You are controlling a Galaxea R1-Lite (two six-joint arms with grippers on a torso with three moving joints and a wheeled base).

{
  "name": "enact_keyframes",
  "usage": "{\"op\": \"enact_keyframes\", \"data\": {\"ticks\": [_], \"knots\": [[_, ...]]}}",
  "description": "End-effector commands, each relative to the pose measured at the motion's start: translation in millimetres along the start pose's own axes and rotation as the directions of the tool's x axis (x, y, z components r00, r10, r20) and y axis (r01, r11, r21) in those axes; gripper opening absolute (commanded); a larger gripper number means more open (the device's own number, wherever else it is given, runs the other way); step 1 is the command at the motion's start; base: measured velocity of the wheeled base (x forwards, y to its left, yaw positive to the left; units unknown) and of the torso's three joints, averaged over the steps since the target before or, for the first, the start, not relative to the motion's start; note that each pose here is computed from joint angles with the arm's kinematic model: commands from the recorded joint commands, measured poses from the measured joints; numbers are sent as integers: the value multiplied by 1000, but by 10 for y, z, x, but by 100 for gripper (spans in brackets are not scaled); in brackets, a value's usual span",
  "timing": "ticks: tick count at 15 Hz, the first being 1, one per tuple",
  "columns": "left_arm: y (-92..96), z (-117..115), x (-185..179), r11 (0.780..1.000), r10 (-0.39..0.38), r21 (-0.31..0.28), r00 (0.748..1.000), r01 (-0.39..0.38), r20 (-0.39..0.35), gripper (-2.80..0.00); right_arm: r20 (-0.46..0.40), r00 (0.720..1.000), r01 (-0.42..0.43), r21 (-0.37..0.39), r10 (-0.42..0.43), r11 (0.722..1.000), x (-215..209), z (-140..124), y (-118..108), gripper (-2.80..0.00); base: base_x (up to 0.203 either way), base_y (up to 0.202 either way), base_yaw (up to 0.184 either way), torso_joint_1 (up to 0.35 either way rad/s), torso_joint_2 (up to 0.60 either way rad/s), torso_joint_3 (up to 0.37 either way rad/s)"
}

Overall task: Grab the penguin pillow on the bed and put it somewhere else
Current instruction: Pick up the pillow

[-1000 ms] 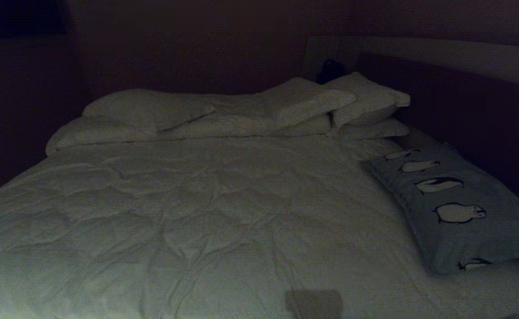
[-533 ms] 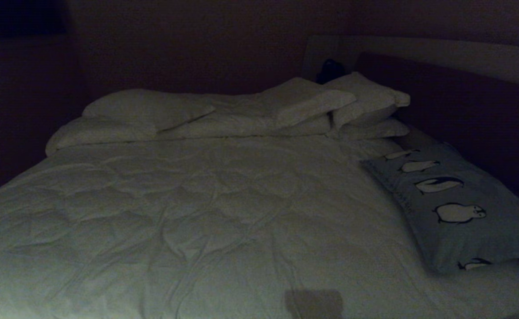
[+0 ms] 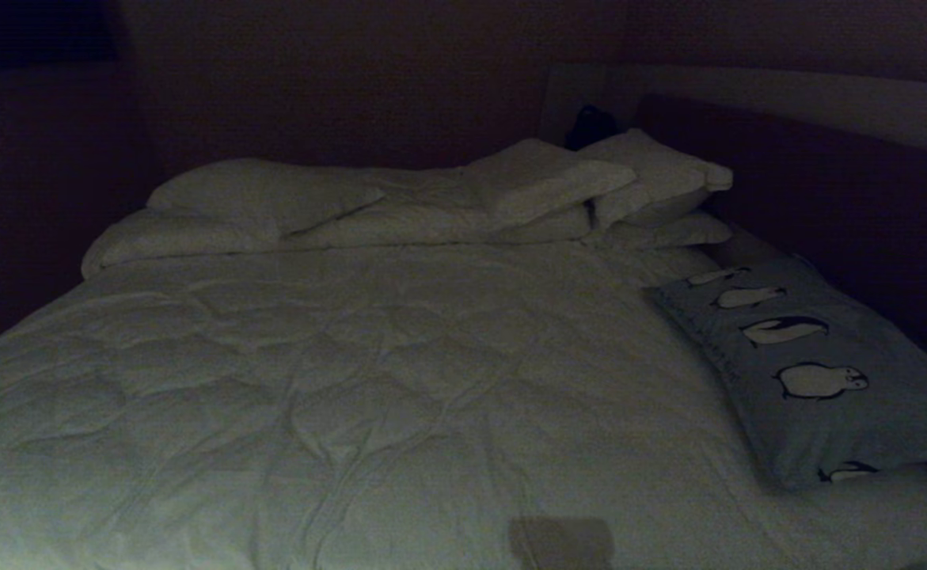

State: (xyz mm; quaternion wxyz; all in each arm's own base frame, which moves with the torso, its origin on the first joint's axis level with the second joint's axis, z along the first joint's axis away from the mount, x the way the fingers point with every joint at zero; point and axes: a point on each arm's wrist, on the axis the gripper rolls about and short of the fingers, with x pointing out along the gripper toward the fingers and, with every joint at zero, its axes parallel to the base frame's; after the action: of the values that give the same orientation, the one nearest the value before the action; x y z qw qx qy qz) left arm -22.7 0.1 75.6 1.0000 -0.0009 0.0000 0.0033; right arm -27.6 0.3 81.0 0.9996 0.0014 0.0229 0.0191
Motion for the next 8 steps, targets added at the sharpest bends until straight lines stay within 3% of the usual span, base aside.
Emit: {"op": "enact_keyframes", "data": {"ticks": [1,8], "knots": [[0,0,0,1000,1,0,1000,-1,0,-280,-10,999,52,12,-51,999,23,-54,-12,-280,0,0,0,0,0,0],[0,0,0,1000,1,0,1000,-1,0,-280,12,999,52,10,-52,999,29,-43,-13,-280,0,0,0,0,0,0]]}}
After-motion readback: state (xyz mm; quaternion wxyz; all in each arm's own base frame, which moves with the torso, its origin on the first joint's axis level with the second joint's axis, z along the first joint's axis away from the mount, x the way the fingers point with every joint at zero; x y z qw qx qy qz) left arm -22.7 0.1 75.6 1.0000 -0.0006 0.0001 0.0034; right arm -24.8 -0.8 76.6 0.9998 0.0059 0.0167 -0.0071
